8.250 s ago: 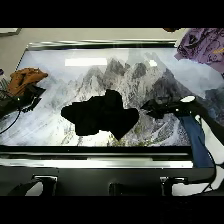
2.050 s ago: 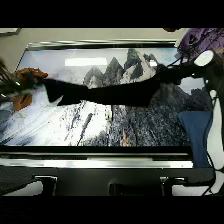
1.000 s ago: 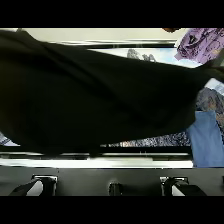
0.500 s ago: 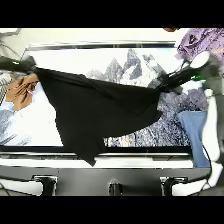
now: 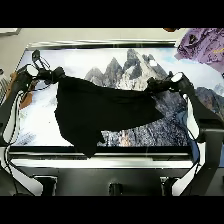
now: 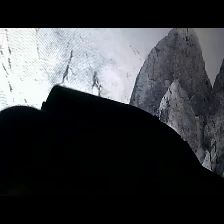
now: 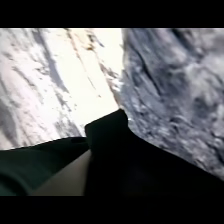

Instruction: Fold the clothes and pants, and hang the long-sleeved shirts on hangers.

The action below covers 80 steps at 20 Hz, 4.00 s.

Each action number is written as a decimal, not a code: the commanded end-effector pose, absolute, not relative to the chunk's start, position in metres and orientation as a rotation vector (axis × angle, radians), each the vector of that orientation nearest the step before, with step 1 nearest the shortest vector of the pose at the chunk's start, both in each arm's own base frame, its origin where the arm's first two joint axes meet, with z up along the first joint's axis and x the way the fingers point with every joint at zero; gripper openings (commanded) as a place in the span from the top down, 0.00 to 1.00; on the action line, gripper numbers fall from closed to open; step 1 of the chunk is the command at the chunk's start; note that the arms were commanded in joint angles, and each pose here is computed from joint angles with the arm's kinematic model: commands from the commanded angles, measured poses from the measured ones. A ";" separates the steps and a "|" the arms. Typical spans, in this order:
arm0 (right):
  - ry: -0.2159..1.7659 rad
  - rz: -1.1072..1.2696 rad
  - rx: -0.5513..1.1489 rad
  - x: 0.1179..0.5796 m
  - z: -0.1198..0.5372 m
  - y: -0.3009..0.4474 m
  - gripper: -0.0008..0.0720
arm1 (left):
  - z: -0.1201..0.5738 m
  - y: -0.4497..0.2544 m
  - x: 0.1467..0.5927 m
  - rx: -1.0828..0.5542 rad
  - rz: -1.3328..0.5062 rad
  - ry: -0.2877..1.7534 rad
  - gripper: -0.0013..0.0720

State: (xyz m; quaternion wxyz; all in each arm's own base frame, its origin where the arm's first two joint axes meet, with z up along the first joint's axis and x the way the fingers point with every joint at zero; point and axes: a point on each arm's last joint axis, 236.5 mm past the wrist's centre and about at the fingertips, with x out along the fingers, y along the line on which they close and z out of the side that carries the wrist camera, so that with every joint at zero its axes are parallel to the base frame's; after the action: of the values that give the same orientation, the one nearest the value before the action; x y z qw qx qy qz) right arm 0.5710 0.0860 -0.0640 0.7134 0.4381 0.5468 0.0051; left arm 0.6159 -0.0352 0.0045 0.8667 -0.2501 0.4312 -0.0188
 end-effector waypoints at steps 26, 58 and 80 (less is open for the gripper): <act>1.577 0.249 0.661 0.402 -0.104 0.002 0.33 | 0.002 0.071 0.384 -0.670 0.146 1.379 0.24; 1.322 0.320 0.613 0.424 0.014 0.041 0.94 | -0.054 -0.064 0.356 -0.947 -0.122 1.153 0.97; 0.084 0.065 0.176 0.241 0.513 0.017 0.95 | 0.470 0.012 0.251 -0.282 0.058 0.200 0.96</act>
State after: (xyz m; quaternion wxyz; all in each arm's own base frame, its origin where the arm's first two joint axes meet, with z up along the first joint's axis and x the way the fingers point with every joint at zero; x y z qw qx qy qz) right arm 0.2710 0.0297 0.5055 0.9932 0.0783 0.0565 0.0653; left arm 0.2822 0.0061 0.4638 0.9849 -0.1296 0.1145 0.0006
